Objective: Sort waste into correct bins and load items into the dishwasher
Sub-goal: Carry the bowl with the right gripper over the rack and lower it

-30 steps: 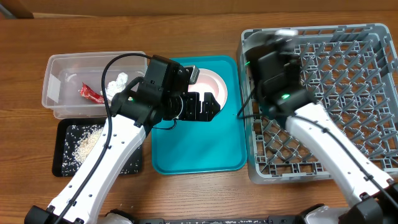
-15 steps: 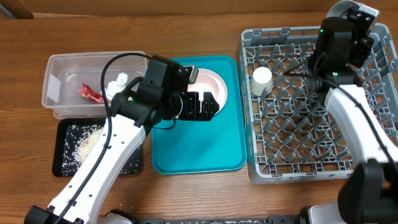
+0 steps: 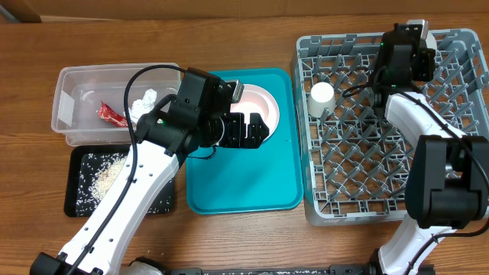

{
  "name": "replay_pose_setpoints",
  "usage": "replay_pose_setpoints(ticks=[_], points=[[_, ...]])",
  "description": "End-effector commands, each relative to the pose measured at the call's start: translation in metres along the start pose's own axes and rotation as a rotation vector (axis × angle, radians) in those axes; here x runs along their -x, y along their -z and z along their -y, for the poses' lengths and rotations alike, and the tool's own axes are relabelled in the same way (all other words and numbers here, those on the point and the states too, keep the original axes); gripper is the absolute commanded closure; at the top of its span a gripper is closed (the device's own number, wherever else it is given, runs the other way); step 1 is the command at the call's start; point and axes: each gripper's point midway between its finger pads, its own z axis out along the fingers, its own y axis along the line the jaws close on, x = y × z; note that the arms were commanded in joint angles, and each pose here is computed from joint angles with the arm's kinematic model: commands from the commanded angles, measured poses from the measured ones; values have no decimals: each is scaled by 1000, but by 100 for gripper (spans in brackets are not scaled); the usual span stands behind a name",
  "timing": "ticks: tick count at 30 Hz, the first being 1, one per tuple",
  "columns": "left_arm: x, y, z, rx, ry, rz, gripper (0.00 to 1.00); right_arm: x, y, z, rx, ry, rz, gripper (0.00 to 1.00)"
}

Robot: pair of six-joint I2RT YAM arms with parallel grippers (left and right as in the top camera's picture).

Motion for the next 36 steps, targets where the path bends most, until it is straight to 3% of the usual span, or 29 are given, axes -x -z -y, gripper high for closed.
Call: replay_pose_setpoints(ticks=[1,23,26,36], points=[[5,5,6,-7,-29,19,0,-8,0,-9,19,74,-21,96],[5,5,6,-7,-29,19,0,-25,20,-40,122,222,-66,93],[5,5,6,-7,-29,19,0,-25,20,-38,115,220,-66,82],[4,5,7,-8,-30,18,0,-3,38,-29,115,187,-16,72]])
